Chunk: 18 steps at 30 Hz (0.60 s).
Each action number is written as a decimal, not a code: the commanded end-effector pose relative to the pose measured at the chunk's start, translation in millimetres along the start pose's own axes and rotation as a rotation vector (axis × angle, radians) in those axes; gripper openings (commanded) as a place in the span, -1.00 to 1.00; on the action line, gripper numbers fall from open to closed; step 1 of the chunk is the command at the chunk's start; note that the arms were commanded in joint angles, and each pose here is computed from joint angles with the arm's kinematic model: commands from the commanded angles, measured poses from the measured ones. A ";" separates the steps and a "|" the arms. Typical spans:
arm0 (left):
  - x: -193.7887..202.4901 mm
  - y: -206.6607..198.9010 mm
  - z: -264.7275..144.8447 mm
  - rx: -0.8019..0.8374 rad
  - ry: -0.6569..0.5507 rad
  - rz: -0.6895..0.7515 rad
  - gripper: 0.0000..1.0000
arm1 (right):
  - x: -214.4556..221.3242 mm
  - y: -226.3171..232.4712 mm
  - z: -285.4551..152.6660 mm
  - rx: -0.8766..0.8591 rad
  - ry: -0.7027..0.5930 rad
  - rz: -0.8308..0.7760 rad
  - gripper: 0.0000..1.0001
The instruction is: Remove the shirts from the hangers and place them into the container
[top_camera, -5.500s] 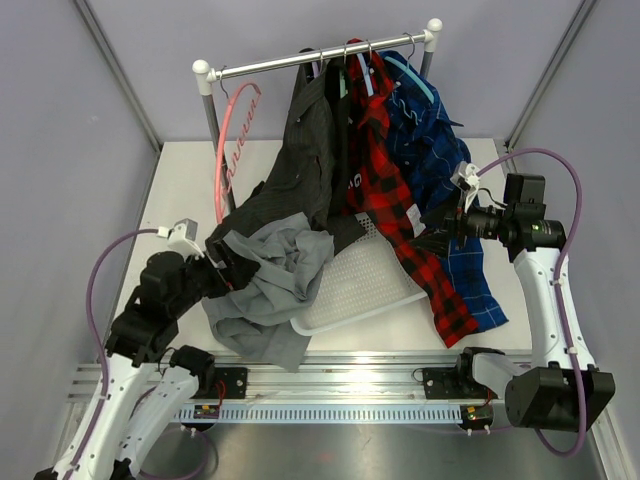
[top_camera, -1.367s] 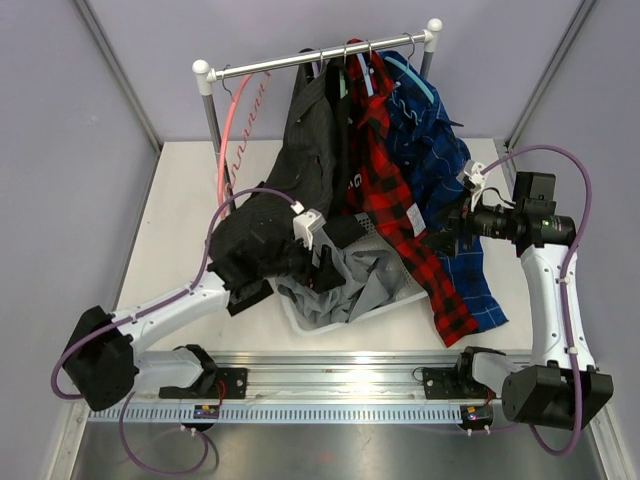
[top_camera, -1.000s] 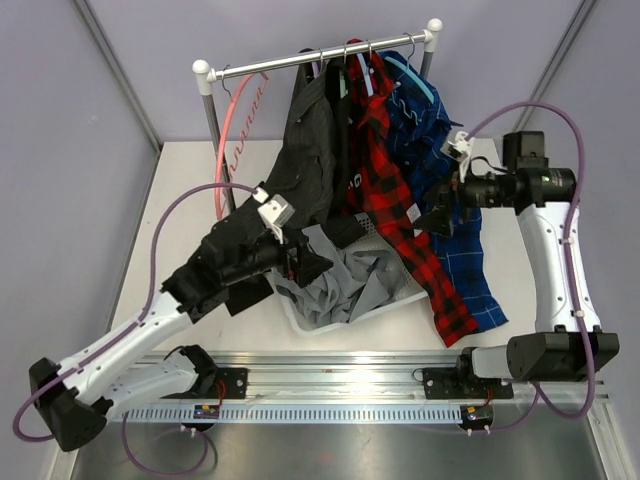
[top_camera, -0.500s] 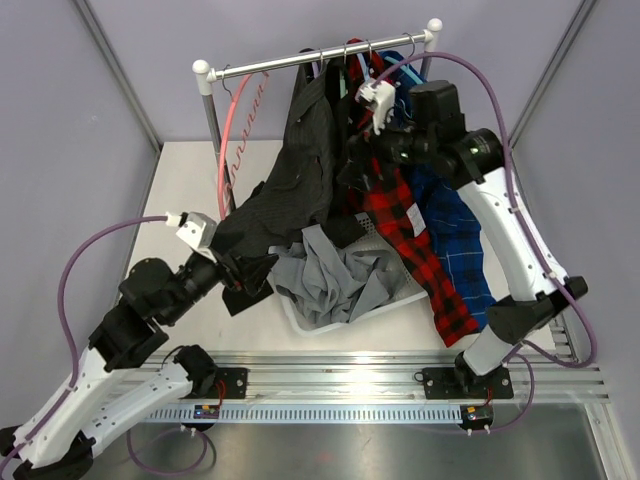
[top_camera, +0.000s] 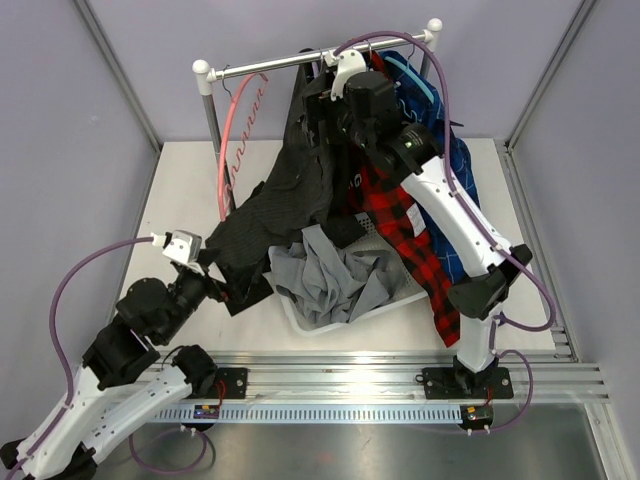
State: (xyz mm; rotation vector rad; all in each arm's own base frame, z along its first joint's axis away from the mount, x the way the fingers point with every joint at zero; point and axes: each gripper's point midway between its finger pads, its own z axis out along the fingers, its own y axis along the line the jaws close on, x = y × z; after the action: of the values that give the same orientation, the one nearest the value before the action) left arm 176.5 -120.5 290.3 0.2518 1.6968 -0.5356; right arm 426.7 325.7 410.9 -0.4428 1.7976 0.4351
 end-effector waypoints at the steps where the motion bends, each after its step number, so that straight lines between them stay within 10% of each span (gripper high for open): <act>1: -10.7 7.2 -3.5 -0.038 -0.054 -0.018 0.98 | -28.8 -22.5 5.8 0.153 -0.113 0.049 0.82; 18: 3.4 4.0 -0.6 -0.013 -0.039 -0.037 0.98 | -14.3 -22.8 47.6 0.172 -0.117 0.034 0.18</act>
State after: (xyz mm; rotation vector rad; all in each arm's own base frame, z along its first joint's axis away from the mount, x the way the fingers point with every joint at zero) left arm 176.6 -117.9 274.2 0.2357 1.7178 -0.5256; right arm 473.6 332.8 382.1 -0.3236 1.8026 0.3188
